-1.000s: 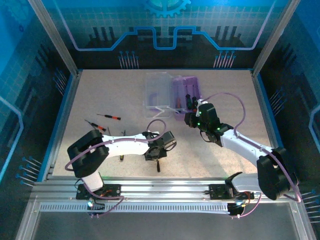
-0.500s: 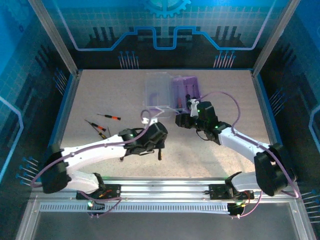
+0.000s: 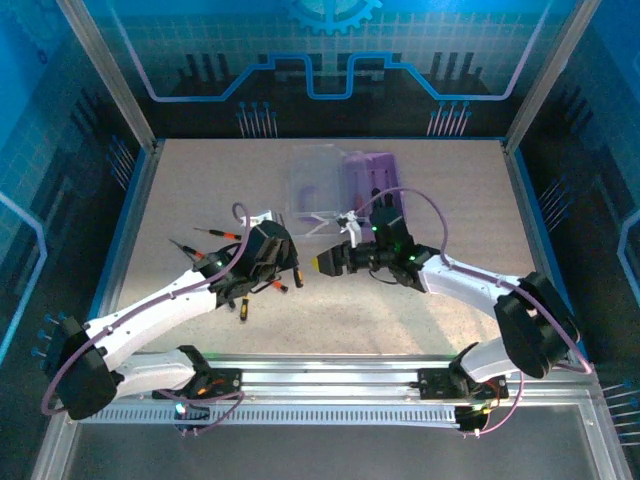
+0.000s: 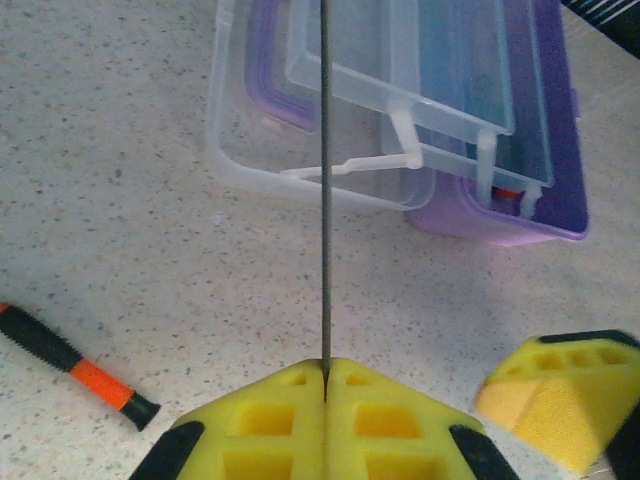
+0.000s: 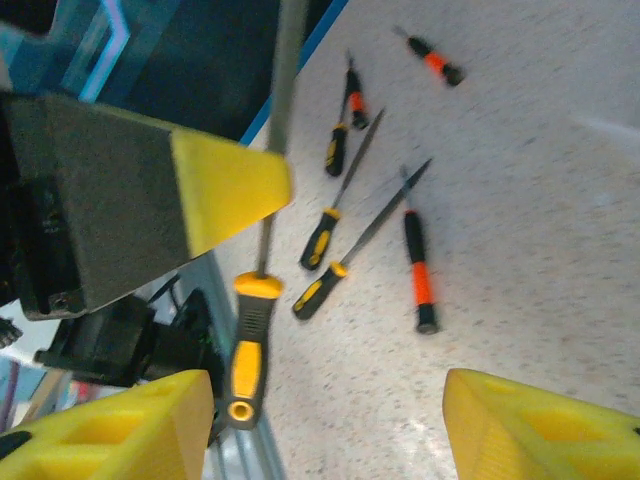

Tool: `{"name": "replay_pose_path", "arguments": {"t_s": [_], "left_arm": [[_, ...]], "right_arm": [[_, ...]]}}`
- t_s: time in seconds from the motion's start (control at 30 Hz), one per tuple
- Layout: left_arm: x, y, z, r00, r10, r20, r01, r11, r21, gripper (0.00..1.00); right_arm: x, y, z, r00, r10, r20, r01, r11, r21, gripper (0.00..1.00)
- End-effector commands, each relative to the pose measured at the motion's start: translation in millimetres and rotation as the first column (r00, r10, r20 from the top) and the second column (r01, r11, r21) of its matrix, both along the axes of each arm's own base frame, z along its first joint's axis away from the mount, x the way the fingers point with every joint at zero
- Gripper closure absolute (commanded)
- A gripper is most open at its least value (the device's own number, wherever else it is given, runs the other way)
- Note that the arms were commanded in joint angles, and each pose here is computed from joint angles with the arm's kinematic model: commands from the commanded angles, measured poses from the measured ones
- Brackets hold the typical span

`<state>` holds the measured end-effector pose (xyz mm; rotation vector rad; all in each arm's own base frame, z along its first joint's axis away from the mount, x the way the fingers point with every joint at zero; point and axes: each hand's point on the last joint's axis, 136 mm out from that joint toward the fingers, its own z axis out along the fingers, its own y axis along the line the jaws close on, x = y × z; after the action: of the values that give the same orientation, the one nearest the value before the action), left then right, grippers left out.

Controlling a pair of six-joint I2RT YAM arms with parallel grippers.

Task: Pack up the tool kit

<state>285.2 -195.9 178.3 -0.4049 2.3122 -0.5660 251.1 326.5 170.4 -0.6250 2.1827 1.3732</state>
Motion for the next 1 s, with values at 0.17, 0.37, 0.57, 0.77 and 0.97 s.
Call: {"name": "replay_pose_path", "arguments": {"t_s": [0.17,0.37,0.57,0.77,0.97], "left_arm": [[9,-5,-5,1.0,0.005,0.029,-0.004,0.999,-0.054,1.0],[9,-7,-4,0.999,-0.003,0.046,0.007,0.997,-0.077,1.0],[9,-11,-4,0.998,-0.017,0.055,0.022,0.994,-0.104,1.0],[10,-11,-8,0.998,-0.015,0.061,0.021,0.994,-0.104,1.0],[10,2,0,0.996,0.021,0.082,-0.013,0.994,-0.106,0.45]], "right_arm": [[-12,32,-11,0.996,0.061,-0.072,-0.062,0.998,-0.015,0.38],[-11,38,-20,0.993,0.054,-0.104,-0.057,0.998,-0.032,0.43],[-4,42,-24,0.99,0.008,-0.139,-0.011,1.0,-0.027,0.5],[-3,54,-6,0.986,0.061,-0.153,-0.055,0.998,0.037,0.77],[2,51,-7,0.986,0.022,-0.163,-0.021,1.0,0.007,0.88]]}}
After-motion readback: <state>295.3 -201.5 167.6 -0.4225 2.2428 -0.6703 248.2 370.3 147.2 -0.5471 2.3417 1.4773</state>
